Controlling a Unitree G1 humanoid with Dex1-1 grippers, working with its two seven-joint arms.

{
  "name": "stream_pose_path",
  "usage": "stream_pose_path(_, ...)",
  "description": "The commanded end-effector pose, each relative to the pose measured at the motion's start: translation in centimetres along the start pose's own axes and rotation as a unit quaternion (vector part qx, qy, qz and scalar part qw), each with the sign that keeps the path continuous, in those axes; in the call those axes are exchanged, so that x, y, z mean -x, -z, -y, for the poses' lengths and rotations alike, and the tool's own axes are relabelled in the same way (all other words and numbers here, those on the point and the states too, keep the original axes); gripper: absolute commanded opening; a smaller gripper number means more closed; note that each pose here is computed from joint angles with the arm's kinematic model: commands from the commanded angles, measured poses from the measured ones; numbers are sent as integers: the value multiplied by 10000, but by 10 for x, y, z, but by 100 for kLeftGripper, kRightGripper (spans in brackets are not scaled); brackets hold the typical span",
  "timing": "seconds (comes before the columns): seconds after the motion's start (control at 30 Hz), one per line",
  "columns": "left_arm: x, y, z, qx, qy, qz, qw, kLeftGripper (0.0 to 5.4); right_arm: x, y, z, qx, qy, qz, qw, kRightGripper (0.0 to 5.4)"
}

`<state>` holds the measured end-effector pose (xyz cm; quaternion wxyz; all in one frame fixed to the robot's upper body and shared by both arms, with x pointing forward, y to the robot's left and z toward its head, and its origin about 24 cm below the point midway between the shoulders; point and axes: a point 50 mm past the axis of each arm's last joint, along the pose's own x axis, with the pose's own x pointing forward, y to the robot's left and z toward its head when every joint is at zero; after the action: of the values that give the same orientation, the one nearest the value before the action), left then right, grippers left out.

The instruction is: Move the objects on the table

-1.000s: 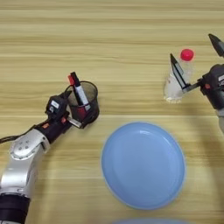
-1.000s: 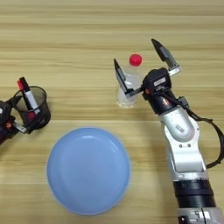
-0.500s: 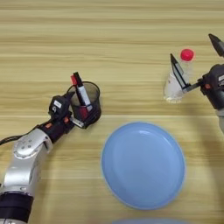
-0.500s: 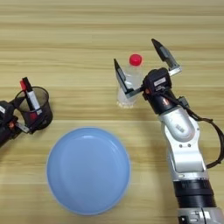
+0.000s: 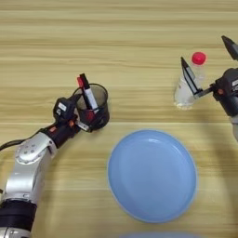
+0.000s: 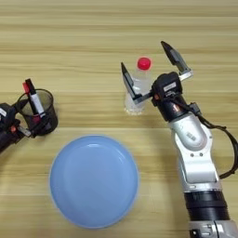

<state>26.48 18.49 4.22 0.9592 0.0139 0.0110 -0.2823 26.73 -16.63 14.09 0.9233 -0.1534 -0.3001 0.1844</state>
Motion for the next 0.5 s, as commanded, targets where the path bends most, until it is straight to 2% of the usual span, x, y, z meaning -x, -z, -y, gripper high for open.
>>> stream_pose_path(0.03,-13,-11,4,-6,262,215,9994,474,-5,-6,1,66,-68,174,9998,540)
stream_pose_path(0.27,-33,-16,13,6,626,316,9975,474,-7,-7,-1,53,-79,206,9997,540)
stream_pose_path(0.5,-48,-15,30,-129,1316,224,9910,474,-8,-7,-3,9,-145,219,9997,540)
